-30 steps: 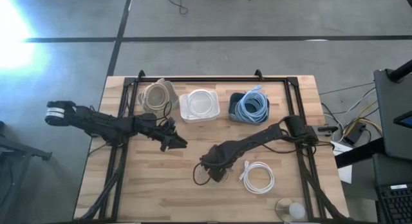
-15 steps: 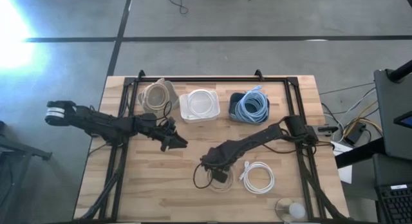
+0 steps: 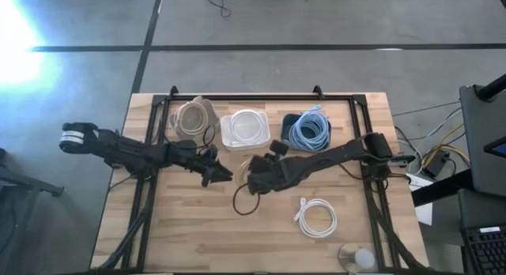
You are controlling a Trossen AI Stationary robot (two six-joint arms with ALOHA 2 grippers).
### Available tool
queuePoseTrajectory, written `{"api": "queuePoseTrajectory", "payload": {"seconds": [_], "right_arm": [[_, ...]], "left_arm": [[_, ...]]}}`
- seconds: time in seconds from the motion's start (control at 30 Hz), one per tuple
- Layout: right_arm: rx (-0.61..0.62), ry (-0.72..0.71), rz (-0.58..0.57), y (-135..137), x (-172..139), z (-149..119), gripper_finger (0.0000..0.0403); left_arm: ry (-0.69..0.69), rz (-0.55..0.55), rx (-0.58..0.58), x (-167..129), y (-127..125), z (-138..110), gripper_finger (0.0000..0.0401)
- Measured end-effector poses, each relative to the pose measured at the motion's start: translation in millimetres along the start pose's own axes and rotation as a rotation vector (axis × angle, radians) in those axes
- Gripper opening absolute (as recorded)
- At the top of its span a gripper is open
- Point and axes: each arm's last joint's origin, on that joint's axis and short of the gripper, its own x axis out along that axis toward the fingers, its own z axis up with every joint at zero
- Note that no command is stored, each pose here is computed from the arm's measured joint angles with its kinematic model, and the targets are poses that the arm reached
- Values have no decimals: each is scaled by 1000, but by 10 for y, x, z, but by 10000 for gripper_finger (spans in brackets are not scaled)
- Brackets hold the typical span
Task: Sort HDMI cables
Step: Put the light brown HDMI cable into the gray bin
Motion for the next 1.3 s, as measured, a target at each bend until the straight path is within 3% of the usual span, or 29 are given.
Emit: {"api": "queuePoseTrajectory", "payload": {"seconds": [0.27, 0.73, 0.87, 1.1, 1.3], "right_arm": [[-66, -62, 38, -45, -57, 101, 45], [-78, -127, 54, -68, -36, 207, 51], [-81, -125, 57, -66, -37, 203, 67], [-85, -101, 110, -58, -17, 190, 106], [-82, -92, 133, -61, -6, 187, 135]], "left_arm": [[-11, 14, 99, 179, -40, 130, 172], [-1, 30, 138, 465, -59, 292, 170], [7, 60, 140, 474, -28, 292, 140], [32, 175, 136, 382, 63, 308, 46], [29, 203, 147, 262, 57, 381, 42]]}}
